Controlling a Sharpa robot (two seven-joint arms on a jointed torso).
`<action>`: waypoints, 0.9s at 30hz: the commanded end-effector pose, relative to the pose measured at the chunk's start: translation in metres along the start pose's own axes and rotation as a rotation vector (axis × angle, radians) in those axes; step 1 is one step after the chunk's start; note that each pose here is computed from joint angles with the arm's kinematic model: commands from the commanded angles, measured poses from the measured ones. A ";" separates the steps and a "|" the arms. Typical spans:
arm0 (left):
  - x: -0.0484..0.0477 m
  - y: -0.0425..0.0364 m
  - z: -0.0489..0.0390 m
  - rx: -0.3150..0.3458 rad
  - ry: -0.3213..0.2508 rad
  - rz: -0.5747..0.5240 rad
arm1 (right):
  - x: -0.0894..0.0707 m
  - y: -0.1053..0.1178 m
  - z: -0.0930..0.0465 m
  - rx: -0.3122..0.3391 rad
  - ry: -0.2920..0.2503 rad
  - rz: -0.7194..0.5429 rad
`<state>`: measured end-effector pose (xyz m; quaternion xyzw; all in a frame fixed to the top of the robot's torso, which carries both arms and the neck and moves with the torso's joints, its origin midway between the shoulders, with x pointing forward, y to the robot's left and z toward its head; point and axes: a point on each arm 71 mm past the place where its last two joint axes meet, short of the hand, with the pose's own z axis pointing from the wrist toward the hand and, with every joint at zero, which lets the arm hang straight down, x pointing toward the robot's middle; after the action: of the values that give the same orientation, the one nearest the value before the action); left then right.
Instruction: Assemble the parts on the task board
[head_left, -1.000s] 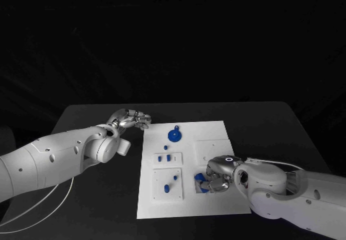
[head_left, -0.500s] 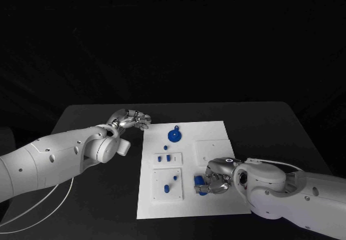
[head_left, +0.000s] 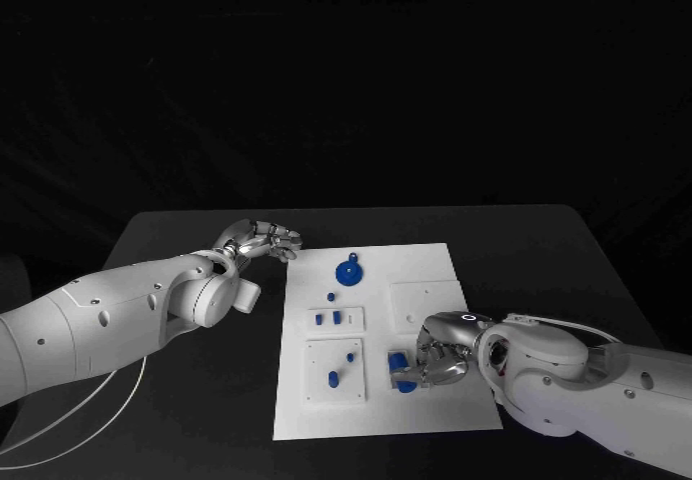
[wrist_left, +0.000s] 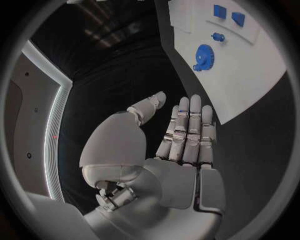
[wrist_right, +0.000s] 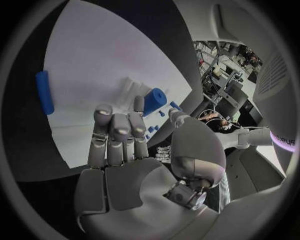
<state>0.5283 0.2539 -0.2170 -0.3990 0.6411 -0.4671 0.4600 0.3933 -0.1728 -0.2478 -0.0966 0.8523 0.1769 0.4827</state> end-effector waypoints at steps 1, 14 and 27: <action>0.0007 -0.0011 0.0002 0.007 0.000 0.004 | -0.005 -0.002 -0.001 -0.061 -0.020 0.066; 0.0014 -0.0010 0.0002 0.006 0.005 0.003 | -0.023 -0.031 -0.007 -0.136 -0.034 0.287; 0.0013 -0.0007 0.0001 0.006 0.004 0.004 | -0.017 -0.018 -0.008 -0.236 0.019 0.074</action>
<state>0.5281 0.2541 -0.2175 -0.3991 0.6420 -0.4661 0.4597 0.4058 -0.1972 -0.2318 -0.0736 0.8348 0.2936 0.4599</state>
